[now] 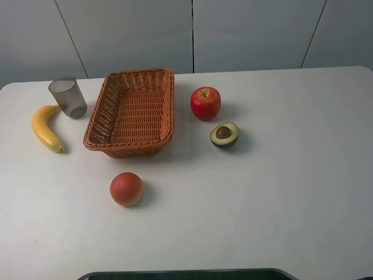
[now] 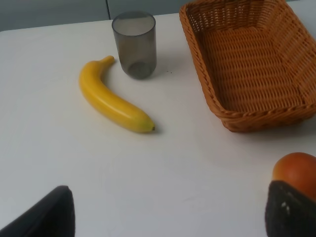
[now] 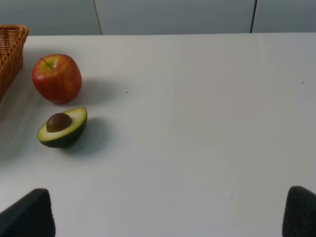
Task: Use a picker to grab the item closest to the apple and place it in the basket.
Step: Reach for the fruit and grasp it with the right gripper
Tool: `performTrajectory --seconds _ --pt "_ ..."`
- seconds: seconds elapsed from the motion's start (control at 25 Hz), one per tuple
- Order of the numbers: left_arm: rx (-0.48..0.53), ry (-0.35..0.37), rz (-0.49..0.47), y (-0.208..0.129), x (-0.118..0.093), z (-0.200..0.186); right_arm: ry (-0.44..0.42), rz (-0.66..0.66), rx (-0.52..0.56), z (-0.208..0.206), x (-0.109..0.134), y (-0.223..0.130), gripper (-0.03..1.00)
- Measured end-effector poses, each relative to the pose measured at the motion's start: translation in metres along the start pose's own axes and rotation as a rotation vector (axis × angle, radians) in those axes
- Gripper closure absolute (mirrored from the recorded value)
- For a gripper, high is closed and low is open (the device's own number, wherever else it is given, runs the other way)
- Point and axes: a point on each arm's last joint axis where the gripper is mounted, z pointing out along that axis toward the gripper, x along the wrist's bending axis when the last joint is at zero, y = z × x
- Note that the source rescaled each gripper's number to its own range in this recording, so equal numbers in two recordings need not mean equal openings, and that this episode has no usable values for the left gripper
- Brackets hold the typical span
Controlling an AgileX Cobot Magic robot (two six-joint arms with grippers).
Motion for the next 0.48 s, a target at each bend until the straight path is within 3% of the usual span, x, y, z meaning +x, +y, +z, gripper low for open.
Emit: performTrajectory --seconds 0.48 --pt "0.0 0.0 0.0 0.0 0.0 0.0 0.0 0.0 0.0 0.0 0.0 0.0 -0.03"
